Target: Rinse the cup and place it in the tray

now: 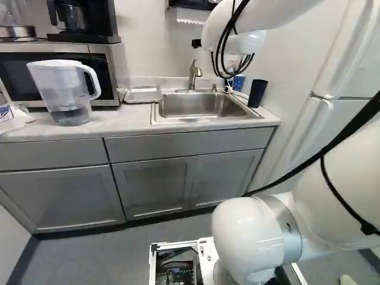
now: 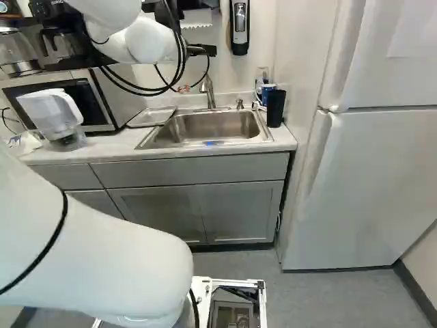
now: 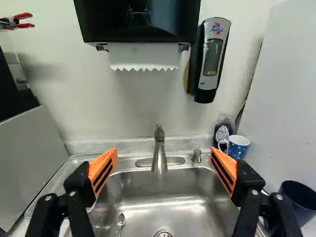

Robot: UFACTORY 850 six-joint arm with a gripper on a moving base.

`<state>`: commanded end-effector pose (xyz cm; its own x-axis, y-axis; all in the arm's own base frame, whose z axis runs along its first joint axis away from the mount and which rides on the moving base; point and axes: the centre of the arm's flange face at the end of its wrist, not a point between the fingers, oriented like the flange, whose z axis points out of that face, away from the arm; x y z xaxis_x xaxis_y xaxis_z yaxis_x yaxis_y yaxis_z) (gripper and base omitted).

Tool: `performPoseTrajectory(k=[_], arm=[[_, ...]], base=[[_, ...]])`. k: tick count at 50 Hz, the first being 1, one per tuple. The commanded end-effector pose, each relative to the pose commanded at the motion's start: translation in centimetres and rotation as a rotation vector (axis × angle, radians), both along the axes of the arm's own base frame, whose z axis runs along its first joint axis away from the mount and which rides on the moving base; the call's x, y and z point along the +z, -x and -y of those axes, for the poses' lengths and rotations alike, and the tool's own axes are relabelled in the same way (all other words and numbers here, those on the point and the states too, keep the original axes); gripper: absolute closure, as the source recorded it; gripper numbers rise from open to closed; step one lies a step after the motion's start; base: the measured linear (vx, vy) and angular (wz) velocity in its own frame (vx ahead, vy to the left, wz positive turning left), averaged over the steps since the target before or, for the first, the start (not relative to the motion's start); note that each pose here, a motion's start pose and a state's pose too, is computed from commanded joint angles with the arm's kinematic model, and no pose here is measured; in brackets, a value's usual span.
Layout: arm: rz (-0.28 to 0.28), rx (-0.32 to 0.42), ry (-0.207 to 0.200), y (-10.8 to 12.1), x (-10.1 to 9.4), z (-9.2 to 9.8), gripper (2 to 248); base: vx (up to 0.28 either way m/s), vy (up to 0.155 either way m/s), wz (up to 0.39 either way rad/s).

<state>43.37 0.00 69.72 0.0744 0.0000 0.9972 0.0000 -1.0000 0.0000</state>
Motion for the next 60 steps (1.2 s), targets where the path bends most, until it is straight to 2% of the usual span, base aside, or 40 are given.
performPoseTrajectory(k=[24, 60], arm=[[0.000, 0.000, 0.000, 0.00, 0.00, 0.00, 3], [0.000, 0.000, 0.000, 0.00, 0.00, 0.00, 3]], base=[[0.116, 0.033, -0.194], [0.051, 0.035, -0.011]])
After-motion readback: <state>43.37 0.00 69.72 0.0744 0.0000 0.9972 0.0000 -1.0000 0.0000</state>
